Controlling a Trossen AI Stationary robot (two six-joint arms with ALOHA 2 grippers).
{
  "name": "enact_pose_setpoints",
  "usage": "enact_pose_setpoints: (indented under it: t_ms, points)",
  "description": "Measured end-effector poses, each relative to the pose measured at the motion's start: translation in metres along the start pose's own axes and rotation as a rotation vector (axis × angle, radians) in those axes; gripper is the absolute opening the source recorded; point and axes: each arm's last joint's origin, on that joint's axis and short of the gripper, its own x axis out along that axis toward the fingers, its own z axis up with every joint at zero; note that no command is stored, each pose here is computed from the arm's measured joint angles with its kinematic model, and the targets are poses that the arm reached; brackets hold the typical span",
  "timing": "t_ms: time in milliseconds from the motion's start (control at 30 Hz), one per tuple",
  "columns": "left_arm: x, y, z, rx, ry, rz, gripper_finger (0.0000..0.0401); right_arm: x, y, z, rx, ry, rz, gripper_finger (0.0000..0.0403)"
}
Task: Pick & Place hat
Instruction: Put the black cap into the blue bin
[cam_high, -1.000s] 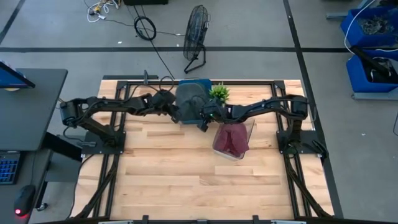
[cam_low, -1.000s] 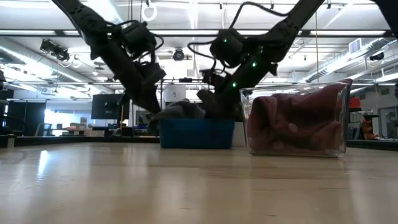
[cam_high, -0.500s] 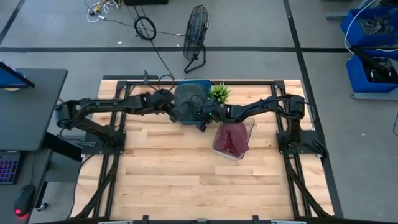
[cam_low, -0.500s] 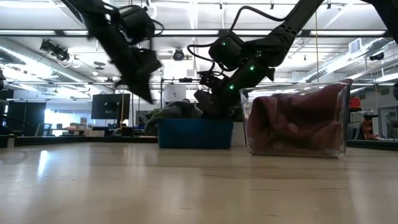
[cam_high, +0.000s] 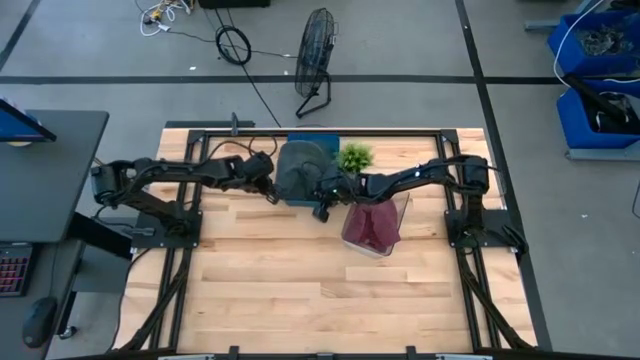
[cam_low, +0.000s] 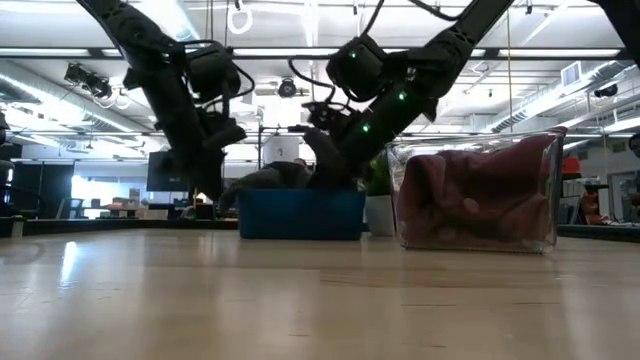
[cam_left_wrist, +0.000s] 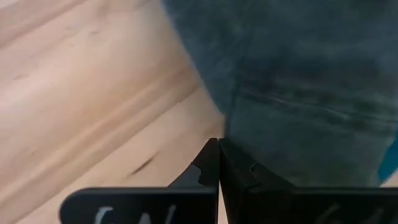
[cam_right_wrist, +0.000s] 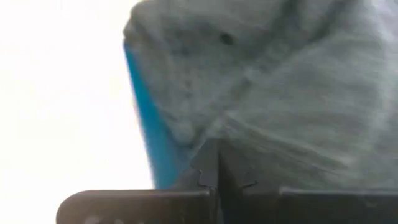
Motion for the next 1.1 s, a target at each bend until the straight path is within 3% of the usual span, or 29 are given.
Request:
enact_pose_setpoints:
  t_ms: [333, 633, 967, 1100]
  points:
    - [0.003, -0.006, 0.001, 0.074, -0.041, -0.080, 0.0003, -0.004, 0.018, 0.006, -0.021, -0.027, 0.035, 0.0000]
    - [-0.003, -0.025, 0.016, 0.137, -0.191, -0.306, 0.0003, -0.004, 0.015, 0.004, -0.013, -0.004, -0.004, 0.0000]
    - [-0.004, -0.025, 0.016, 0.152, -0.195, -0.307, 0.0003, -0.003, 0.011, 0.006, -0.033, -0.021, -0.007, 0.0000]
    - [-0.017, -0.022, 0.017, 0.175, -0.223, -0.291, 0.0003, -0.012, 0.013, 0.016, -0.044, -0.046, -0.001, 0.0007]
